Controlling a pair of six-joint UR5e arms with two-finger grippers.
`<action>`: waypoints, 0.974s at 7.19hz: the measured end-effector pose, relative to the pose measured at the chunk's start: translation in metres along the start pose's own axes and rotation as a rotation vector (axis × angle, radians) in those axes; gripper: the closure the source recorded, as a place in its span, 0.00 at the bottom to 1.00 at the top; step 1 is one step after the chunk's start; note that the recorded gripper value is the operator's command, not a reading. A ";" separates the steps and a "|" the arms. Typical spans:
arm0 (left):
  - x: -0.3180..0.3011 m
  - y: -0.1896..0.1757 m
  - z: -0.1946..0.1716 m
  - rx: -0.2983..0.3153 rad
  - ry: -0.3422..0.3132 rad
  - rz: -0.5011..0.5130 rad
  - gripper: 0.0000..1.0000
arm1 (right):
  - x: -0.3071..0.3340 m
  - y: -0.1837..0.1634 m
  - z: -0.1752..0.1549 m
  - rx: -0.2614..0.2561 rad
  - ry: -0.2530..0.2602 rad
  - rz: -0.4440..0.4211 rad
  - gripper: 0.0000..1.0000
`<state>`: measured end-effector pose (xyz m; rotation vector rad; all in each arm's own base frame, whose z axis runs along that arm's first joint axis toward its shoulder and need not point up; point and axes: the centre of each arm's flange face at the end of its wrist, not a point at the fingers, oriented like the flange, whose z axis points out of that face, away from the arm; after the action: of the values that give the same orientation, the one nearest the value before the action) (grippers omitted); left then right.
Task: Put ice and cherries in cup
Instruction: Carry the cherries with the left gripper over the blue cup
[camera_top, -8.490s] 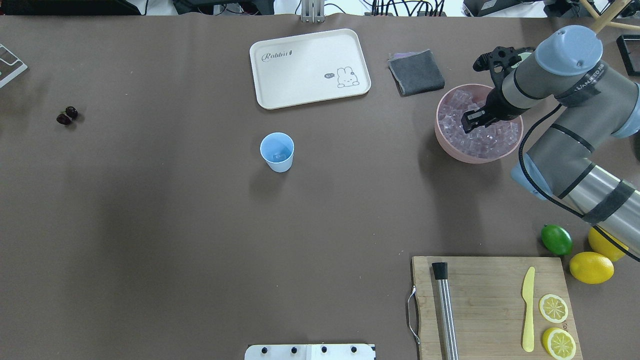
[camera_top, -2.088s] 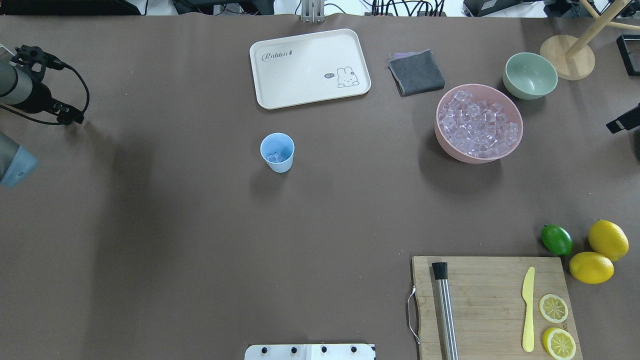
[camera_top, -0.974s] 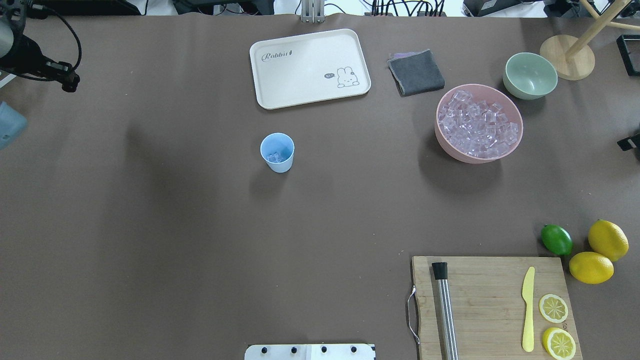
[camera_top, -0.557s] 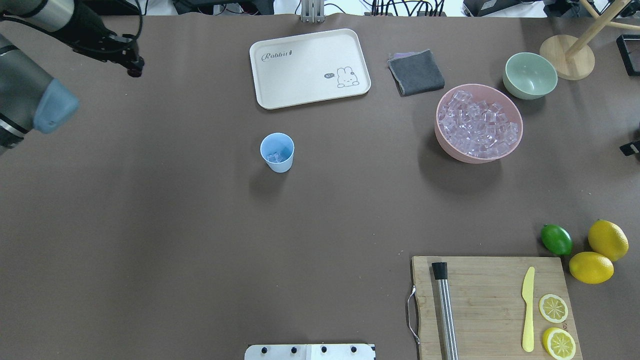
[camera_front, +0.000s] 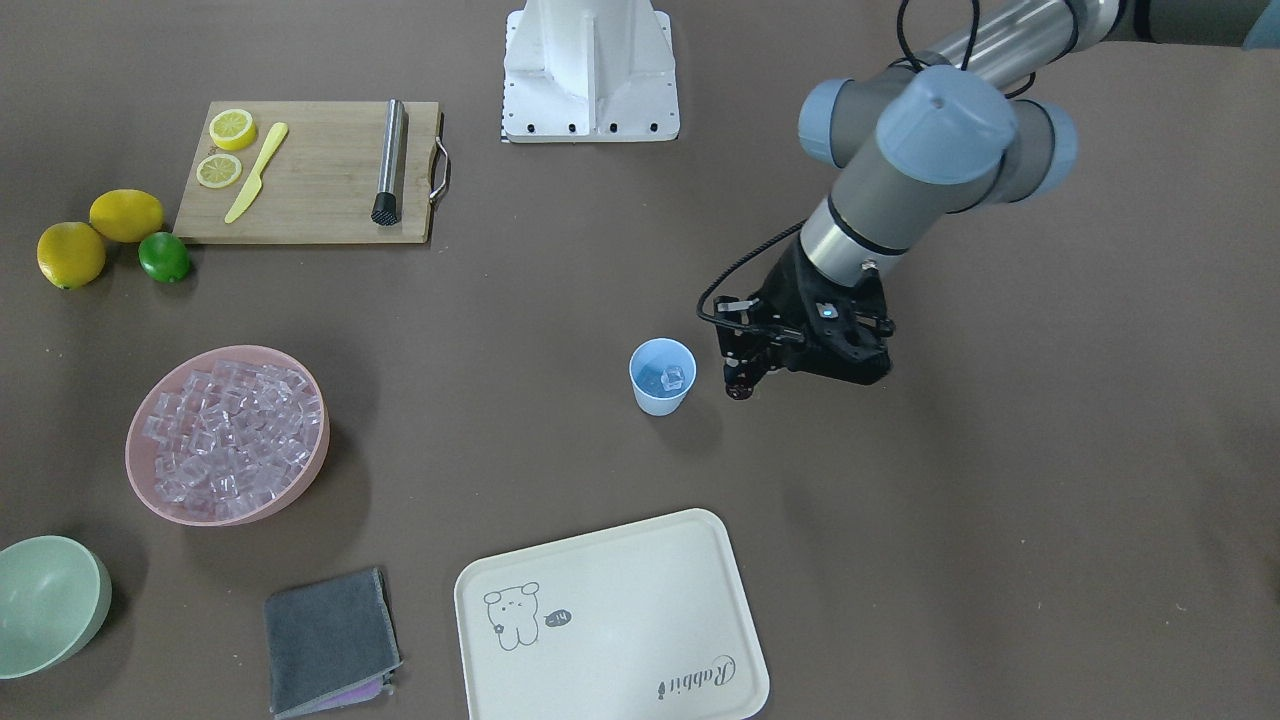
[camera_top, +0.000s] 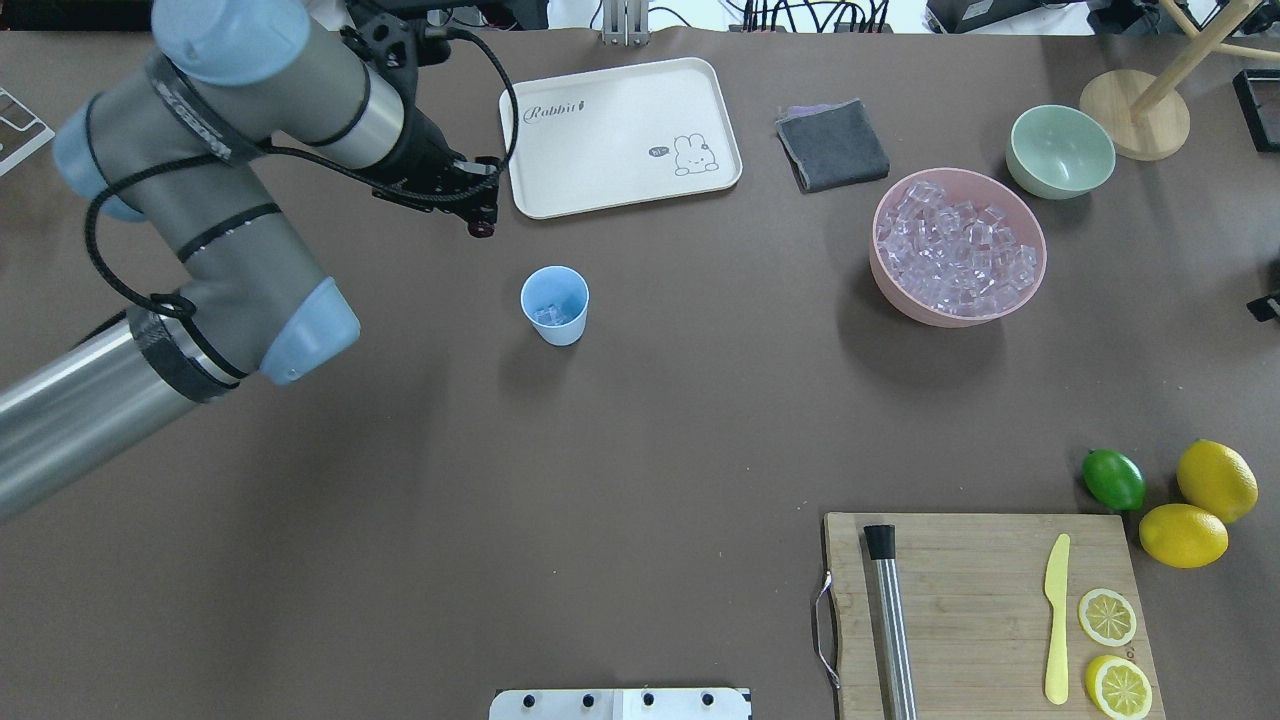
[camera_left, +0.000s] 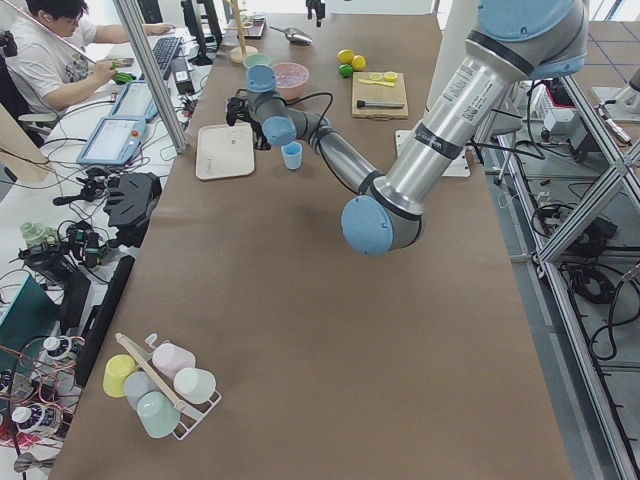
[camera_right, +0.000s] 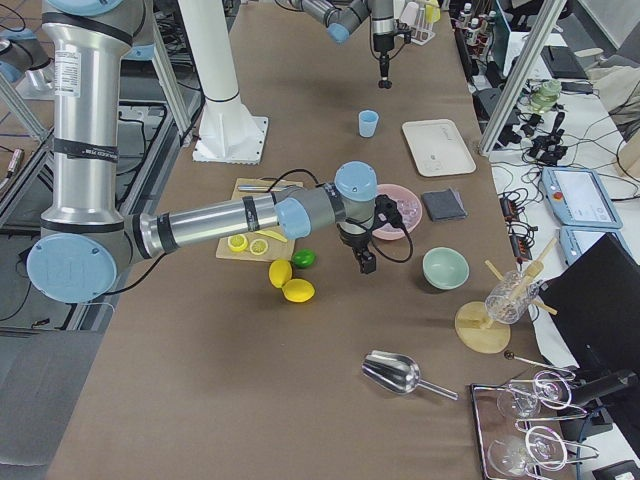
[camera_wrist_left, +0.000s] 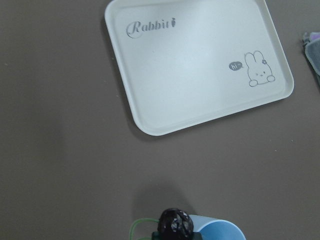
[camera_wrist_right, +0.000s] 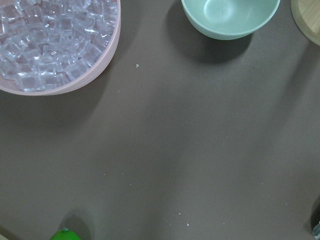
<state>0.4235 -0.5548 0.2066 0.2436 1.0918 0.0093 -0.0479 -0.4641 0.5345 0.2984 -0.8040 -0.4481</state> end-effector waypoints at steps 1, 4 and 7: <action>0.012 0.010 0.009 0.005 -0.002 -0.001 1.00 | 0.020 0.007 -0.004 0.006 -0.018 0.004 0.02; 0.025 0.026 0.026 0.010 -0.014 0.003 1.00 | 0.085 -0.016 0.000 0.034 -0.101 0.048 0.02; 0.034 0.039 0.038 0.015 -0.024 0.017 1.00 | 0.123 -0.036 0.001 0.038 -0.114 0.060 0.02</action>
<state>0.4771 -0.5195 0.2016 0.2661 1.0664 0.0126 0.0164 -0.5557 0.5965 0.2852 -0.9312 -0.3965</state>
